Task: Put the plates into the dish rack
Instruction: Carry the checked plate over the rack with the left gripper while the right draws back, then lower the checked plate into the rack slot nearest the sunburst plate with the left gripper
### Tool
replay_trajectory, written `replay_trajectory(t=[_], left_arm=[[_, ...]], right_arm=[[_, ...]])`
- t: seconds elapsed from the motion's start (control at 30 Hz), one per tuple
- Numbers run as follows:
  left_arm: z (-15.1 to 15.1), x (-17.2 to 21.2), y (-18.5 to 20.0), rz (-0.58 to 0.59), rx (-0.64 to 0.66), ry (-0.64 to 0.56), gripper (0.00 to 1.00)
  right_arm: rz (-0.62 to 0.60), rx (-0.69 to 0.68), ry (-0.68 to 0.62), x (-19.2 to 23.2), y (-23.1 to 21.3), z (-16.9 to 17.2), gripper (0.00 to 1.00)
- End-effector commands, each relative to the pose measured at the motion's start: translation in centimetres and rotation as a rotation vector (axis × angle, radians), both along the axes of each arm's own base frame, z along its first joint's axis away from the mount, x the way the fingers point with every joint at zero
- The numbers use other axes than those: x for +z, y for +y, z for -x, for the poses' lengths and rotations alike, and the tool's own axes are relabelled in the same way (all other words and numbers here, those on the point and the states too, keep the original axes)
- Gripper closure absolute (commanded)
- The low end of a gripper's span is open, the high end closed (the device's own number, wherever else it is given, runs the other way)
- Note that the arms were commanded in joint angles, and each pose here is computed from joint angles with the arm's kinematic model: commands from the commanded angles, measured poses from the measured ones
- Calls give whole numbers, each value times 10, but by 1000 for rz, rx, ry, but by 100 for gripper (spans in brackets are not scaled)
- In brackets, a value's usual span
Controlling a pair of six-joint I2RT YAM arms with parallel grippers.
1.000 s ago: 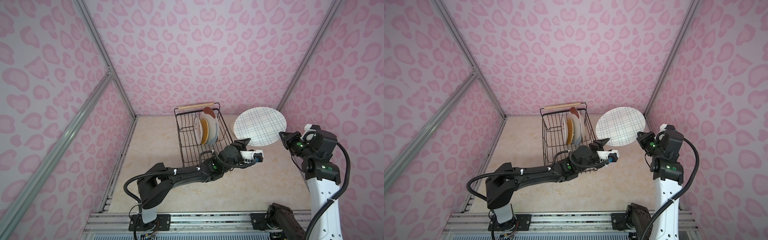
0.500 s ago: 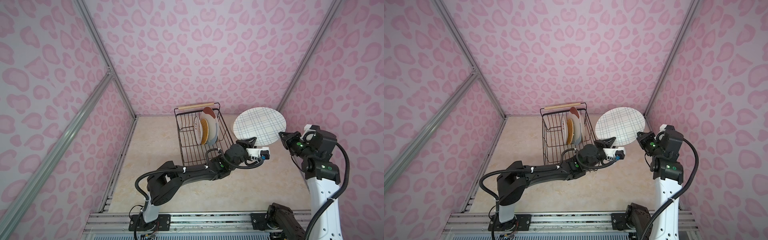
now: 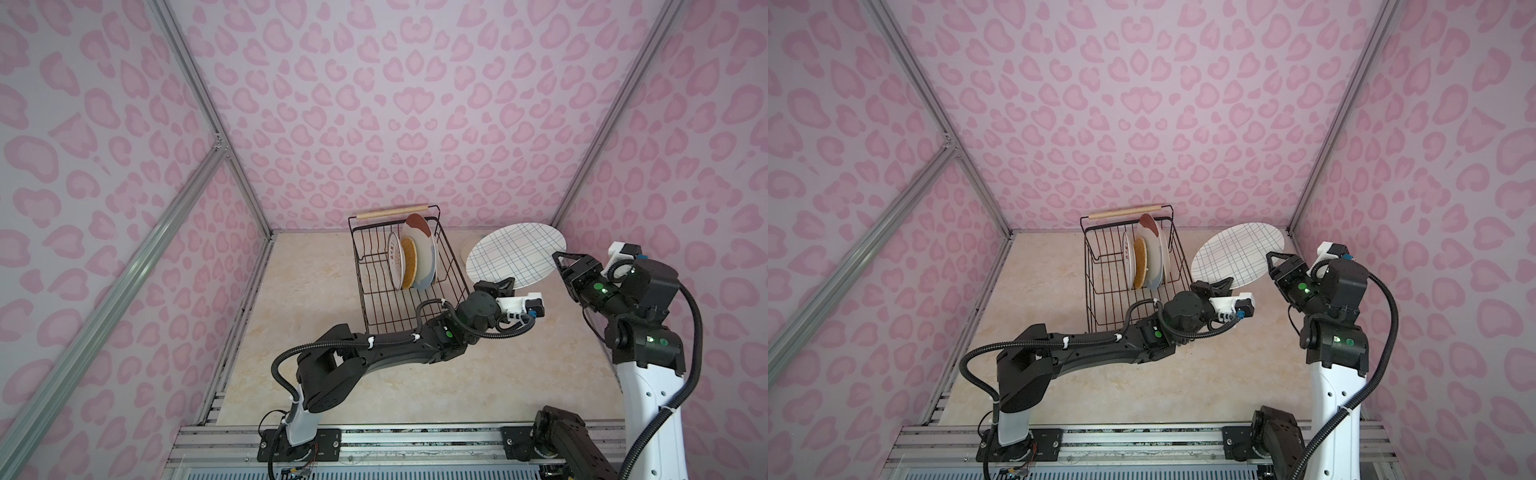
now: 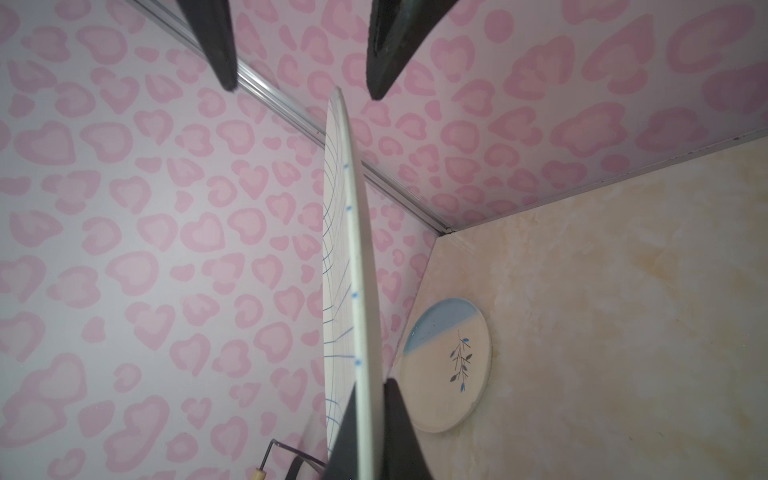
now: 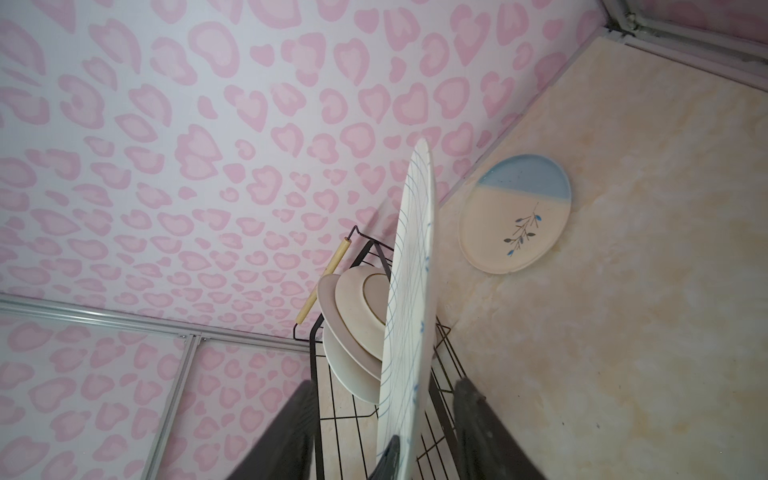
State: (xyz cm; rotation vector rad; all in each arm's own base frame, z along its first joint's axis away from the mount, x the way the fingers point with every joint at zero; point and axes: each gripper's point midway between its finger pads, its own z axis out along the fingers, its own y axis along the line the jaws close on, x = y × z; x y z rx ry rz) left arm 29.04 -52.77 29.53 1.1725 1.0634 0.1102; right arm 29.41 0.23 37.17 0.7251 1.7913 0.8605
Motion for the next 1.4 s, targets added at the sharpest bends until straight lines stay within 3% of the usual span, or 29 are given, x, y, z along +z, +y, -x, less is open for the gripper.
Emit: replay_trajectory(t=[0.0, 0.17, 0.27, 0.43, 0.67, 0.9, 1.0, 1.13, 1.37], left_arm=[[-6, 60, 25, 163, 92, 9, 96], [-15, 105, 57, 286, 181, 74, 96], [-21, 137, 81, 381, 213, 137, 96], [-26, 183, 128, 524, 280, 185, 96], [-19, 211, 214, 740, 338, 385, 96], [-3, 178, 294, 894, 431, 708, 96], [2, 155, 311, 933, 471, 812, 96], [-1, 117, 310, 957, 512, 954, 96], [-31, 68, 315, 1003, 625, 1057, 96]], right_arm=[[52, 58, -123, 34, 13, 2, 35], [120, 136, -208, 64, 40, 14, 22], [145, 161, -258, 75, 50, 24, 4], [189, 178, -306, 88, 55, 38, 2], [192, 215, -305, 72, 61, 37, 2], [216, 237, -241, 19, 68, 19, 2], [244, 273, -221, -4, 79, 12, 2], [257, 325, -207, -29, 96, 5, 2], [322, 366, -179, -62, 110, 5, 2]])
